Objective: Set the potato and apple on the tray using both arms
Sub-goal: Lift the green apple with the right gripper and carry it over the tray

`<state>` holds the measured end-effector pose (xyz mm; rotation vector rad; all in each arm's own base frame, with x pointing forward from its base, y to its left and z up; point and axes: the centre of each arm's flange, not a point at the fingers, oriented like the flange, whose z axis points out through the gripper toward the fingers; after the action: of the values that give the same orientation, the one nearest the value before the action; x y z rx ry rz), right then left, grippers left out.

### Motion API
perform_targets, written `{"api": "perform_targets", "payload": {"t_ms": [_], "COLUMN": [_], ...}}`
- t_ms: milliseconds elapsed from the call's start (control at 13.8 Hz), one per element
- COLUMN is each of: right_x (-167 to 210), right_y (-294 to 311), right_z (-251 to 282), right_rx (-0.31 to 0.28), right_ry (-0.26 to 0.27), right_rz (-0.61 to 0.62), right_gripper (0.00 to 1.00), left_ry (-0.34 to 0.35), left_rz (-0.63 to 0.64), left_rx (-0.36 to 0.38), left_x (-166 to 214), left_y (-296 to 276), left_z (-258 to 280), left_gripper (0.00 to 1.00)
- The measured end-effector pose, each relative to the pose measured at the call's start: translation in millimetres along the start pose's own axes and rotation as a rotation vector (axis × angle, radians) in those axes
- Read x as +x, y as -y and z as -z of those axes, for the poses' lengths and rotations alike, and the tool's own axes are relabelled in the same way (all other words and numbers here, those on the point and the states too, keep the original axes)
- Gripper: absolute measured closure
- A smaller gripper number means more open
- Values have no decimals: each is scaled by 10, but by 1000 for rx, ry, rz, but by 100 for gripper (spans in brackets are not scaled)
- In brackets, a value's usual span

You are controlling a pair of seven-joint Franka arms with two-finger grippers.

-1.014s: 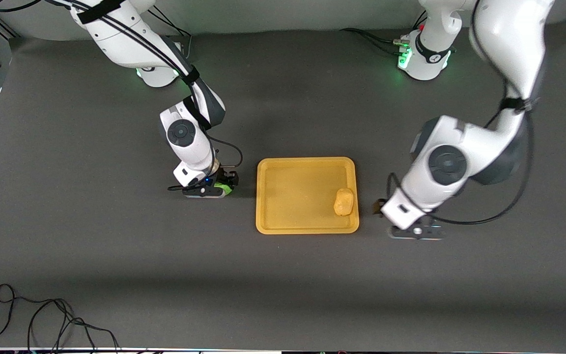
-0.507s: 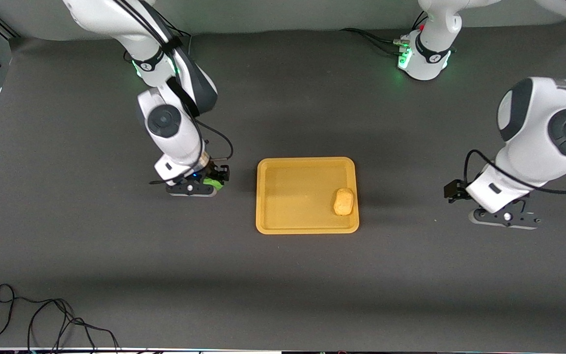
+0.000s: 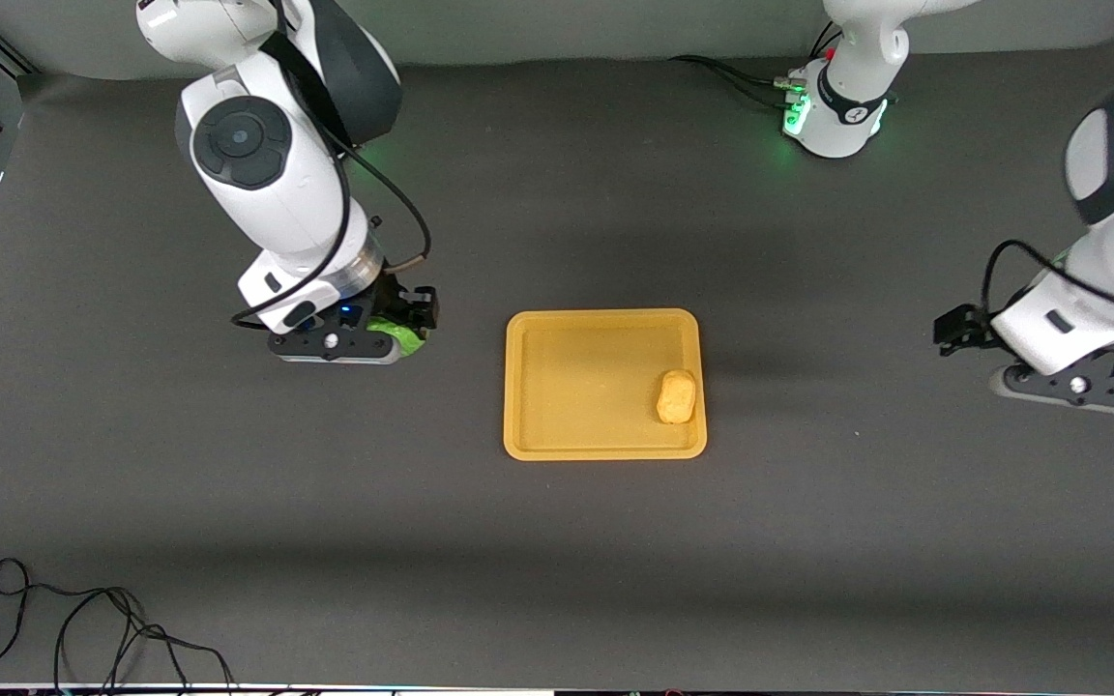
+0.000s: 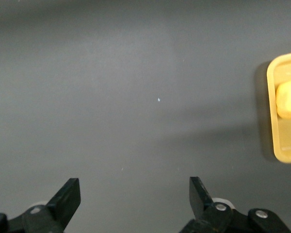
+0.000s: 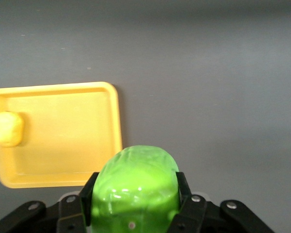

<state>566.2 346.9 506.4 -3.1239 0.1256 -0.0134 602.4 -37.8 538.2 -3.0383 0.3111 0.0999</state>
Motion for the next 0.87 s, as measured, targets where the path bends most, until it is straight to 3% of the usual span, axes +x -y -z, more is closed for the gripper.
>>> {"api": "perform_targets", "payload": {"t_ms": [507,870], "right_x": [-627,-330], "right_y": [1809,1943], "right_z": [-734,-1868], "right_rx": [18,29], "right_ry": [3,-25], "right_rz": [-83,-108], "right_gripper": [35,35], "left_ry": [30,24], "left_rz": [-54,-38], "left_rx": [-10,-72], "left_x": [-239,-386], "left_y": [585,638], "left_z": [12,-45], "left_gripper": [0,0]}}
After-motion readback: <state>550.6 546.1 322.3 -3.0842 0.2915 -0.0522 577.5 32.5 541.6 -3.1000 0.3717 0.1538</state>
